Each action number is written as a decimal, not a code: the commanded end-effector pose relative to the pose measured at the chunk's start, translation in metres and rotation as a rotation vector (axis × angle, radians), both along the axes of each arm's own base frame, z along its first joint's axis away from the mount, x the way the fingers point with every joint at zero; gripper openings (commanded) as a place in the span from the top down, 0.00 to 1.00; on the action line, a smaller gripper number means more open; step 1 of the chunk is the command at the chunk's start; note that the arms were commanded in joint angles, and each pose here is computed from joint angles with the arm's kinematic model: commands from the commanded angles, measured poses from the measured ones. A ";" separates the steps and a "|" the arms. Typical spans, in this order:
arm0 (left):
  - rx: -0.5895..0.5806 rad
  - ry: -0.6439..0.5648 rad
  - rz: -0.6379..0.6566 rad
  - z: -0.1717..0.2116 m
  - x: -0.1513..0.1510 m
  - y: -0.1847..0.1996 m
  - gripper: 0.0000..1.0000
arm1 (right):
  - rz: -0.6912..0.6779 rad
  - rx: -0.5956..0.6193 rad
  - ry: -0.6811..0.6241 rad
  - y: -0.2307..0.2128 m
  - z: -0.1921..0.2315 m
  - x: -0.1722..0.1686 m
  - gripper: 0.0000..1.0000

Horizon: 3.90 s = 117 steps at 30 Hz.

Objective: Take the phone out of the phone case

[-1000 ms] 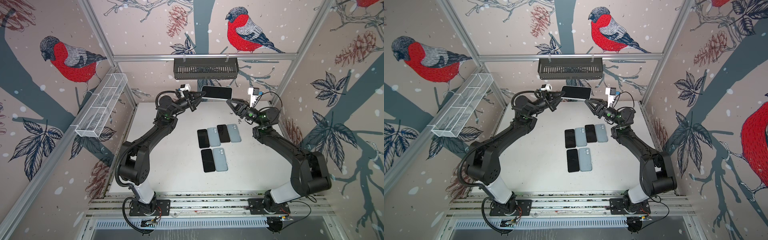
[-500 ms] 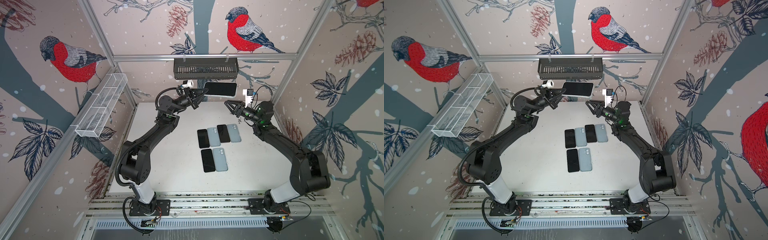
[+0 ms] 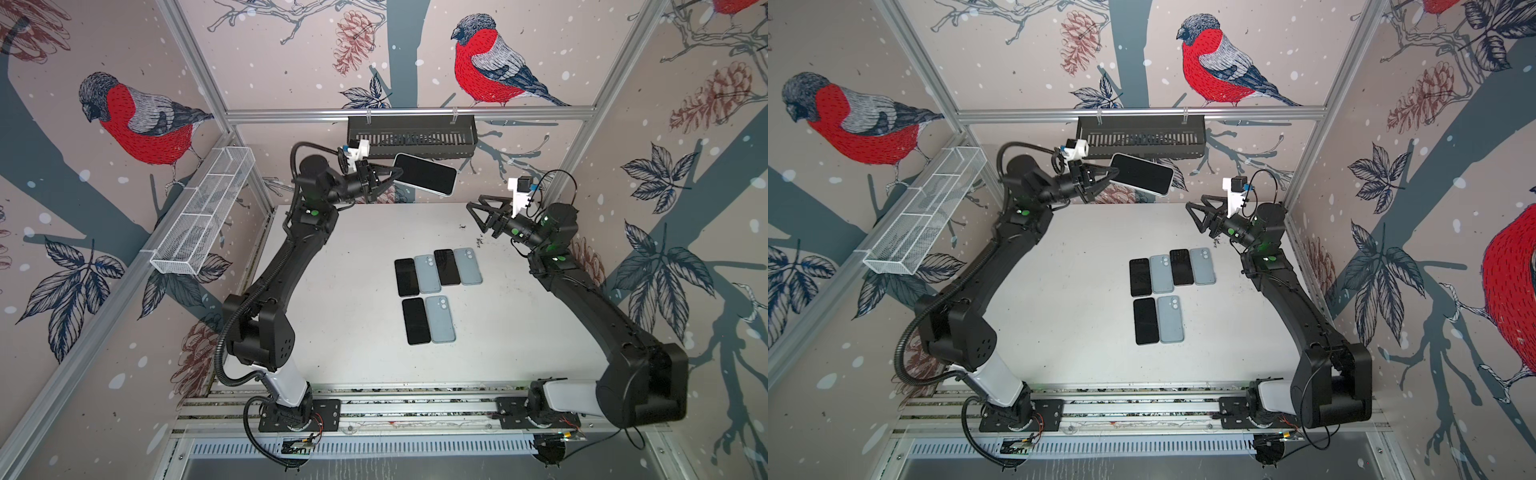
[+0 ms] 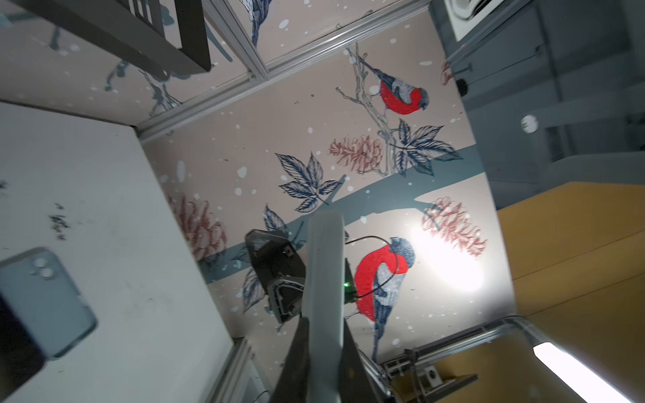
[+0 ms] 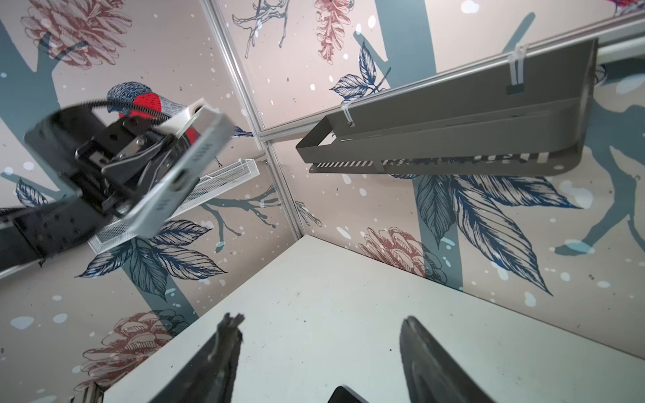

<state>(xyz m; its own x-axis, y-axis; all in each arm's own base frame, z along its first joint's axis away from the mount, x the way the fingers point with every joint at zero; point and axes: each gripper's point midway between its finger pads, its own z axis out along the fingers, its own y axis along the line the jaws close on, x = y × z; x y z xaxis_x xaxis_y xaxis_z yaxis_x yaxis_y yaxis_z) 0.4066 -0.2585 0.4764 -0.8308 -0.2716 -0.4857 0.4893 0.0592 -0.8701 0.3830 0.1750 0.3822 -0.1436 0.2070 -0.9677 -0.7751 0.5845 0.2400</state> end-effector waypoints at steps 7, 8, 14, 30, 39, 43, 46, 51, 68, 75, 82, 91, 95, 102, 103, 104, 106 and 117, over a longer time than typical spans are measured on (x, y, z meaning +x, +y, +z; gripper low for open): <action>0.491 -0.269 0.006 -0.071 -0.009 0.016 1.00 | 0.131 -0.237 -0.204 0.012 -0.007 -0.035 0.26; 0.523 -0.294 0.011 -0.074 -0.009 0.017 1.00 | 0.144 -0.276 -0.210 0.013 -0.013 -0.037 0.26; 0.681 -0.382 -0.020 -0.101 -0.017 0.002 1.00 | 0.176 -0.395 -0.176 0.009 -0.039 -0.037 0.28; 0.813 -0.787 -0.314 -0.144 -0.094 -0.016 1.00 | 0.387 -0.515 -0.142 0.018 -0.083 -0.067 0.32; 0.846 -0.902 -0.353 -0.144 -0.111 -0.024 1.00 | 0.549 -0.653 -0.154 0.054 -0.123 -0.093 0.37; 0.829 -0.934 -0.365 -0.139 -0.118 -0.027 1.00 | 0.614 -0.676 -0.131 0.068 -0.142 -0.103 0.41; 0.827 -0.946 -0.377 -0.138 -0.123 -0.028 1.00 | 0.637 -0.686 -0.131 0.073 -0.148 -0.105 0.44; 0.811 -0.950 -0.384 -0.137 -0.128 -0.029 1.00 | 0.651 -0.693 -0.143 0.076 -0.151 -0.106 0.48; 0.798 -0.956 -0.409 -0.140 -0.140 -0.032 1.00 | 0.674 -0.702 -0.161 0.084 -0.157 -0.102 0.64; 0.801 -0.950 -0.412 -0.143 -0.142 -0.031 1.00 | 0.691 -0.694 -0.166 0.085 -0.156 -0.104 0.75; 0.794 -0.957 -0.415 -0.141 -0.144 -0.033 1.00 | 0.712 -0.687 -0.177 0.086 -0.156 -0.109 0.82; 0.775 -0.963 -0.438 -0.142 -0.152 -0.037 1.00 | 0.763 -0.721 -0.269 0.097 -0.155 -0.122 0.97; 0.764 -0.960 -0.459 -0.147 -0.158 -0.040 1.00 | 0.779 -0.777 -0.315 0.103 -0.160 -0.127 0.99; 0.739 -0.960 -0.480 -0.151 -0.165 -0.045 1.00 | 0.802 -0.833 -0.382 0.112 -0.161 -0.137 0.99; 0.731 -0.961 -0.479 -0.150 -0.166 -0.045 1.00 | 0.805 -0.847 -0.393 0.113 -0.162 -0.139 0.99; 0.727 -0.967 -0.483 -0.149 -0.168 -0.047 1.00 | 0.807 -0.860 -0.405 0.114 -0.163 -0.140 0.99; 0.722 -0.967 -0.484 -0.149 -0.169 -0.049 1.00 | 0.806 -0.877 -0.432 0.118 -0.162 -0.143 0.99; 0.689 -0.972 -0.453 -0.148 -0.173 -0.058 1.00 | 0.767 -0.819 -0.438 0.127 -0.154 -0.141 1.00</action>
<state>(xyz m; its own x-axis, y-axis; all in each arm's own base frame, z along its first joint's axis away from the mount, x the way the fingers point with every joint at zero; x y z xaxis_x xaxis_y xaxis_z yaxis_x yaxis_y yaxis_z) 0.2402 -0.3083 0.3179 -0.0431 0.5448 -0.8375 0.9980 0.0619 -0.0111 0.2391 0.2809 0.1962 0.3526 -0.6214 -0.6996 -0.9357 -0.2244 -0.2723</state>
